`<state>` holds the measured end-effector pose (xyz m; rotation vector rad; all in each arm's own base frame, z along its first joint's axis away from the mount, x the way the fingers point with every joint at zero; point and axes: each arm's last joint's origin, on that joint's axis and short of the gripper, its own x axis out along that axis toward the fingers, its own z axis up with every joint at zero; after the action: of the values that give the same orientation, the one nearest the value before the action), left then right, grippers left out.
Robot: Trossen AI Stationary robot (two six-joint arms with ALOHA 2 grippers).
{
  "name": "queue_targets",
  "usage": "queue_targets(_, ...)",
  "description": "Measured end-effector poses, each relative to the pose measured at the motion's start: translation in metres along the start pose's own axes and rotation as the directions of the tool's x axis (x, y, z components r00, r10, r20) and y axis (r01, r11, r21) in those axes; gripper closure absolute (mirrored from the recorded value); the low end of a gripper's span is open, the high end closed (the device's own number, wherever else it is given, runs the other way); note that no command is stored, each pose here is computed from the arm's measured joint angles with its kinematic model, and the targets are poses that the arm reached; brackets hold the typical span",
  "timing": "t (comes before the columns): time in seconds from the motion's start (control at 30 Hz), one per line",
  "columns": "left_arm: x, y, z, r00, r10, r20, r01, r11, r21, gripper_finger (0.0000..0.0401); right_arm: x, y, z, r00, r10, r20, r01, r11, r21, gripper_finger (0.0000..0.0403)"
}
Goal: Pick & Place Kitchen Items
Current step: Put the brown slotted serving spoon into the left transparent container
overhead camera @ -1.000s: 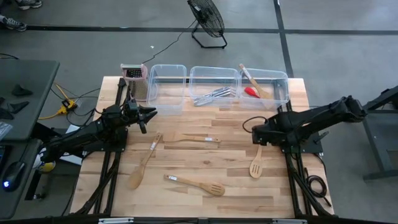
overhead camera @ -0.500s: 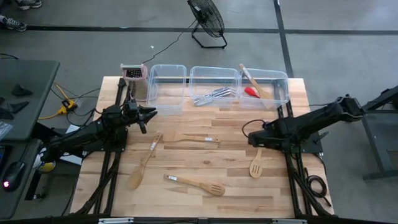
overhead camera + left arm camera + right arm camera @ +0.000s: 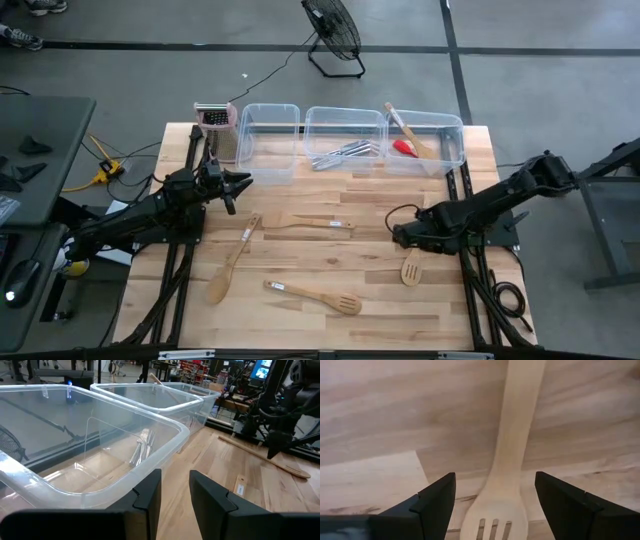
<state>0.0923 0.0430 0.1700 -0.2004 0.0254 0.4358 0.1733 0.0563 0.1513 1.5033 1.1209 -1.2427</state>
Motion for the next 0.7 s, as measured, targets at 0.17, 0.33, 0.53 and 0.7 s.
queue_targets(0.17,0.0,0.0,0.0,1.0,0.0,0.0,0.0,1.0,0.0,0.03,0.011,0.0,-0.005,0.998,-0.055,0.009,0.055,0.998,0.0,0.014)
queue_targets(0.33,0.0,0.0,0.0,1.0,0.0,0.0,0.0,1.0,0.0,0.03,0.019,0.004,-0.008,0.999,-0.05,0.02,0.049,0.999,0.017,0.014)
queue_targets(0.53,0.0,0.0,0.0,1.0,0.0,0.0,0.0,1.0,0.0,0.03,0.024,0.006,-0.009,0.998,-0.06,0.026,0.06,0.998,0.025,0.0141)
queue_targets(0.7,0.0,0.0,0.0,1.0,0.0,0.0,0.0,1.0,0.0,0.03,0.025,0.006,-0.009,0.997,-0.067,0.029,0.066,0.997,0.027,0.0145)
